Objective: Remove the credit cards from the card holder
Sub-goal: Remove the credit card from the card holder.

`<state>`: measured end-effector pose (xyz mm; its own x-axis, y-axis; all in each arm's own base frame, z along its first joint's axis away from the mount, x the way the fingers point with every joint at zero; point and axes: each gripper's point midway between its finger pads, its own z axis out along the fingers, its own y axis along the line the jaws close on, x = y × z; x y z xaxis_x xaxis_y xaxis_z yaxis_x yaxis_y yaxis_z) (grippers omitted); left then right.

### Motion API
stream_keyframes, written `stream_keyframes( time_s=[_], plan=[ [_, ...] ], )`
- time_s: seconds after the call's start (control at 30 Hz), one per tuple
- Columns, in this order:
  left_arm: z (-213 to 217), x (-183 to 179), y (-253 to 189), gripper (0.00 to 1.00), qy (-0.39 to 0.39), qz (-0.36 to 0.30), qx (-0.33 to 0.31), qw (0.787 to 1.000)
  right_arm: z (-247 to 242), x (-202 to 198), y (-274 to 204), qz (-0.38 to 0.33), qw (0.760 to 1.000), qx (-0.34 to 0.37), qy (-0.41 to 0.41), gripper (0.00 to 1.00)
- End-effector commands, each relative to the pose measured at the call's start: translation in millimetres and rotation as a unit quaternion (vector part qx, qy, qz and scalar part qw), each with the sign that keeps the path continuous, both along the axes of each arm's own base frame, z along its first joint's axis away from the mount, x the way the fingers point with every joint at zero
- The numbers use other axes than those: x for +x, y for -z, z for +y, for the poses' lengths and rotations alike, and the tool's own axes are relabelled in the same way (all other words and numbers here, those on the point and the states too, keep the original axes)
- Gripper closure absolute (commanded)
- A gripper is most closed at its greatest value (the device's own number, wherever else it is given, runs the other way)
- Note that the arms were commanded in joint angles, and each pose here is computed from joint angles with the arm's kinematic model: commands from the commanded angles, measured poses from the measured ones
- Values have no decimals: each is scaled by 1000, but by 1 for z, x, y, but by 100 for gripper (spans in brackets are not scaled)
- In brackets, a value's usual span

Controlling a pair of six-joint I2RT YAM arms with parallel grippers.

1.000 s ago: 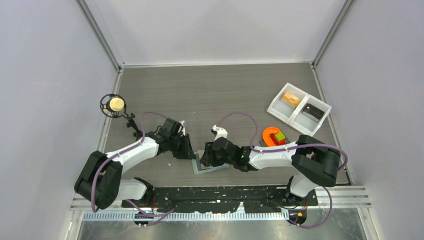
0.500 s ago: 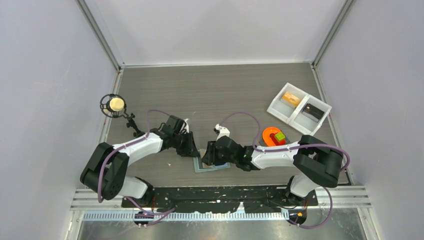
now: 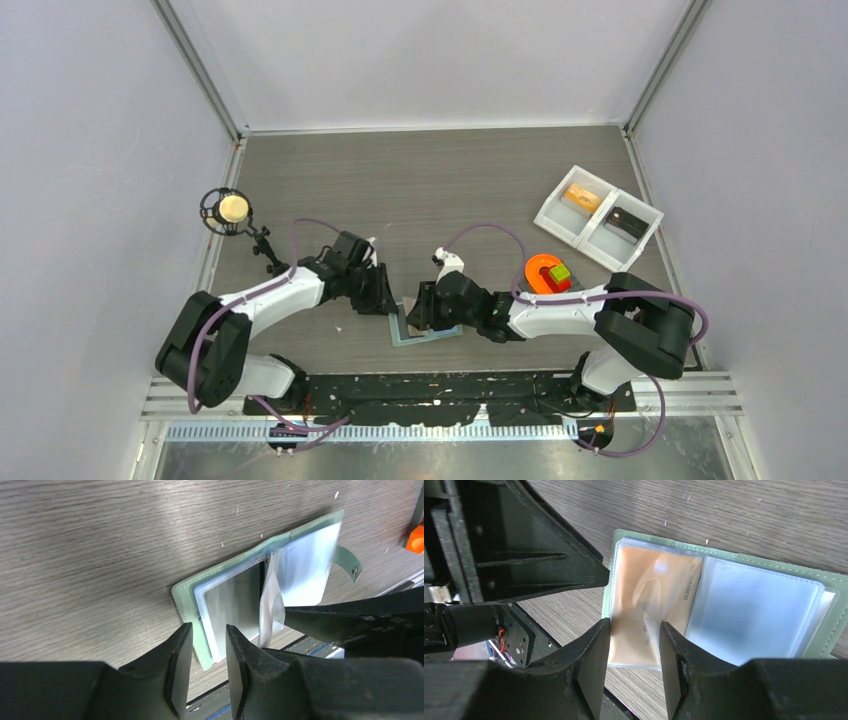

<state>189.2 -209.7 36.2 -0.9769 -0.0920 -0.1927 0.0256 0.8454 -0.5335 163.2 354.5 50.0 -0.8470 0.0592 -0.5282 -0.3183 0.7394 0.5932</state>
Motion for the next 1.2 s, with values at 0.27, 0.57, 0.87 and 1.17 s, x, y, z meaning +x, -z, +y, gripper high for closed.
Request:
stream_keyframes(
  time_s=[0.27, 0.57, 0.87, 1.17],
  plan=[
    [-18, 11, -30, 80, -6, -38, -26, 999, 9, 4, -21, -15, 999, 46, 0, 53],
    [-33, 13, -30, 83, 2, -30, -52, 998, 8, 2, -22, -13, 999, 53, -2, 53],
    [-57, 8, -39, 83, 27, -21, -108, 994, -10, 6, -31, -29, 999, 27, 22, 33],
    [-88, 5, -49, 81, 63, -24, -138, 988, -44, 13, -65, -80, 995, 6, 54, 30]
  ],
)
